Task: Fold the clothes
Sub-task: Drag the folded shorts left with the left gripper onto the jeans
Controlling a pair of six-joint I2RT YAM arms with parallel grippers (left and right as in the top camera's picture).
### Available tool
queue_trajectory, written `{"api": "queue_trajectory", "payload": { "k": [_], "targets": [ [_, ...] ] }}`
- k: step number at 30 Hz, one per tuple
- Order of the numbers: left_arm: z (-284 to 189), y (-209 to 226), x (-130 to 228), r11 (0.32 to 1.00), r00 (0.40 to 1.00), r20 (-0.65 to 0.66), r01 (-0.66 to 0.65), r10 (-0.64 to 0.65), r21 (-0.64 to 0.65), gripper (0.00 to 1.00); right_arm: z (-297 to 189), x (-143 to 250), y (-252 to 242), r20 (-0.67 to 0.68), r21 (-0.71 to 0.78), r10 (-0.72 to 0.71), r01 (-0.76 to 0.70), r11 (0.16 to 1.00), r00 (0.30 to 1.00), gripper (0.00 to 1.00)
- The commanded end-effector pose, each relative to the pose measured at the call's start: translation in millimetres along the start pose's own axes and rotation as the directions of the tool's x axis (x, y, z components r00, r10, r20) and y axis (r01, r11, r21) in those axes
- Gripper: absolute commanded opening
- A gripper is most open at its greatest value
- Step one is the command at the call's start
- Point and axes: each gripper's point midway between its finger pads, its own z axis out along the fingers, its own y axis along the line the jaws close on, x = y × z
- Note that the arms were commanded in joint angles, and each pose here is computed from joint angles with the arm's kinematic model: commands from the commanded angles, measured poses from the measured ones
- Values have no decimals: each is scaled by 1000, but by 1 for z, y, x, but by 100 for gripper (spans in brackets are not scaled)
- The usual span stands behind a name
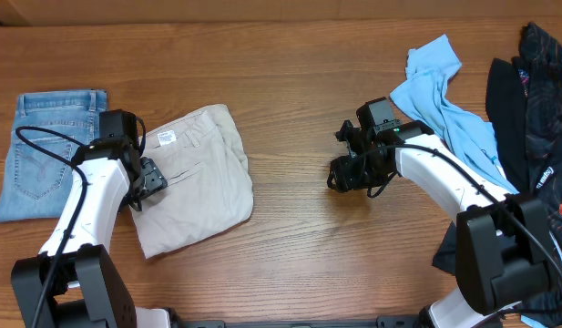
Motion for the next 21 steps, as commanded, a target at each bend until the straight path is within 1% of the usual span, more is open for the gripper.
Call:
{"api": "queue_trajectory", "payload": {
  "k": [1, 5, 12, 15, 19, 21],
  "targets": [
    [12, 9, 12, 999, 1000, -25, 13, -14, -37, 79, -10, -9, 4, 40, 6, -25, 24, 1000, 999, 57],
    [26, 9, 19, 999, 999, -13, 31, -32, -35, 80, -10, -7, 3, 31, 10, -21, 21, 1000, 999, 57],
    [52, -8, 32, 994, 998, -9, 59, -59, 94, 79, -10, -7, 0, 31, 25, -21, 20, 999, 999, 57],
    [59, -6, 35, 991, 997, -5, 77, -77, 109, 79, -10, -6, 0, 29, 27, -20, 19, 999, 999, 57],
    [66, -1, 34, 988, 995, 6, 102, -104, 117, 82, -10, -6, -1, 28, 29, -20, 19, 999, 999, 57],
    [67, -8, 32, 983, 997, 18, 70, -74, 170, 82, -10, -7, -1, 29, 29, -20, 19, 999, 999, 57]
  ]
}}
